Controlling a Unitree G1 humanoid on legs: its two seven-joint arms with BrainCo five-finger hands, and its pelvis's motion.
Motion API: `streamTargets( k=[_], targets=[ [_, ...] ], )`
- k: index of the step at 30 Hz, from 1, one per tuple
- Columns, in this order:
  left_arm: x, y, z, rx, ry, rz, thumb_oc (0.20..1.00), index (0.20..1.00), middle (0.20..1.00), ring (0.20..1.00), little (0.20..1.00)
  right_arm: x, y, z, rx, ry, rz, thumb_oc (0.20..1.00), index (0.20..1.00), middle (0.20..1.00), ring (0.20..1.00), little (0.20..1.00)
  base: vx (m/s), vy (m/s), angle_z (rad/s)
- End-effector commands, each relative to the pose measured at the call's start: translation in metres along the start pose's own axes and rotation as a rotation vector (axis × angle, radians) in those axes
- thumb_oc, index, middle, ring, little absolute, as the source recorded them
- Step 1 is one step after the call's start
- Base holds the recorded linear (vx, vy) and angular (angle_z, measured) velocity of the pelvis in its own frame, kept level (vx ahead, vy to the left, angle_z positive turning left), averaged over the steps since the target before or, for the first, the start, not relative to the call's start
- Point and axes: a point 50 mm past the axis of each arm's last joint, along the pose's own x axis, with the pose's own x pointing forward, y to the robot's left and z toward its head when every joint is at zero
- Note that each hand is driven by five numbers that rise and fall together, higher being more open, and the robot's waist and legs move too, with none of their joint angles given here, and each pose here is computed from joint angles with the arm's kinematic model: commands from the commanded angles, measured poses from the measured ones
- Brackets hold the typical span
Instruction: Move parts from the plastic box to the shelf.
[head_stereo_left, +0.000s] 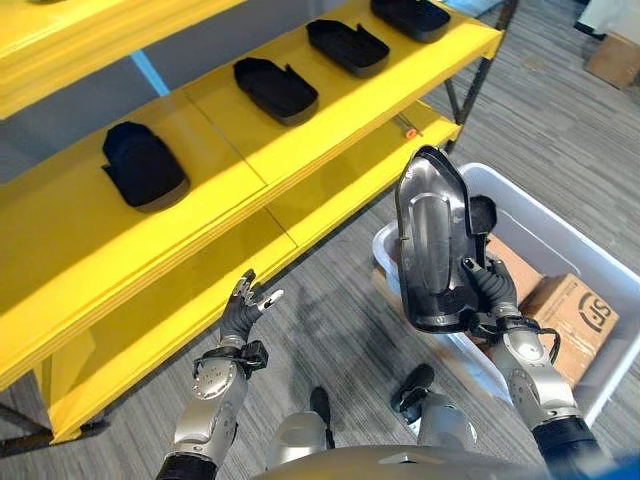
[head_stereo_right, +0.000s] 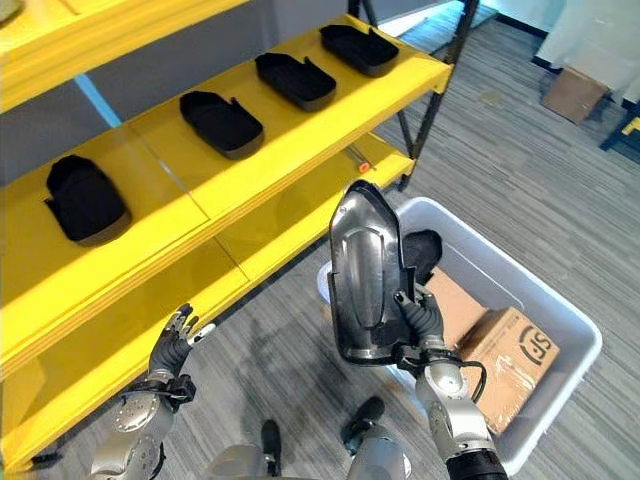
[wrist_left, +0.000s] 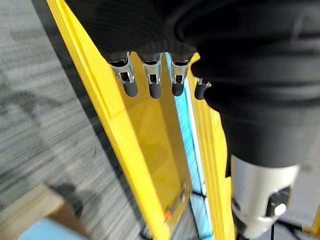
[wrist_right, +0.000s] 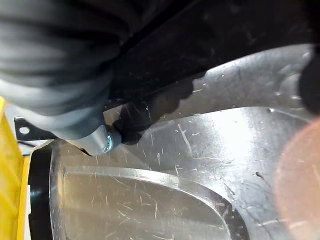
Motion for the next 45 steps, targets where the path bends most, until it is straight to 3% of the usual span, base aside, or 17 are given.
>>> streamTargets(
  k=[1, 12, 31, 45],
  targets=[
    [-0.004, 0.007, 0.035, 0.074, -0.159, -0.023, 1.0, 1.0, 1.0, 1.0, 1.0, 0.009, 0.017, 0.027, 0.04, -0.138, 0.052, 0.2, 0.2, 0.2, 0.2, 0.2, 0.04, 0.186, 0.6],
    [0.0, -0.004, 0.033, 0.1, -0.15, -0.09, 1.0, 1.0, 1.0, 1.0, 1.0, -0.003, 0.006, 0.014, 0.124, -0.098, 0.046, 0.2, 0.2, 0.2, 0.2, 0.2, 0.07, 0.025, 0.67],
    [-0.007, -0.009, 0.029, 0.026, -0.135, -0.092, 1.0, 1.0, 1.0, 1.0, 1.0, -0.011, -0.015, 0.018, 0.086, -0.107, -0.013, 0.2, 0.2, 0.2, 0.2, 0.2, 0.05, -0.031, 0.3],
    [-0.004, -0.004, 0.03, 0.036, -0.136, -0.072, 1.0, 1.0, 1.0, 1.0, 1.0, -0.015, -0.015, 0.006, 0.084, -0.062, -0.035, 0.2, 0.2, 0.2, 0.2, 0.2, 0.18, 0.252, 0.17]
  ],
)
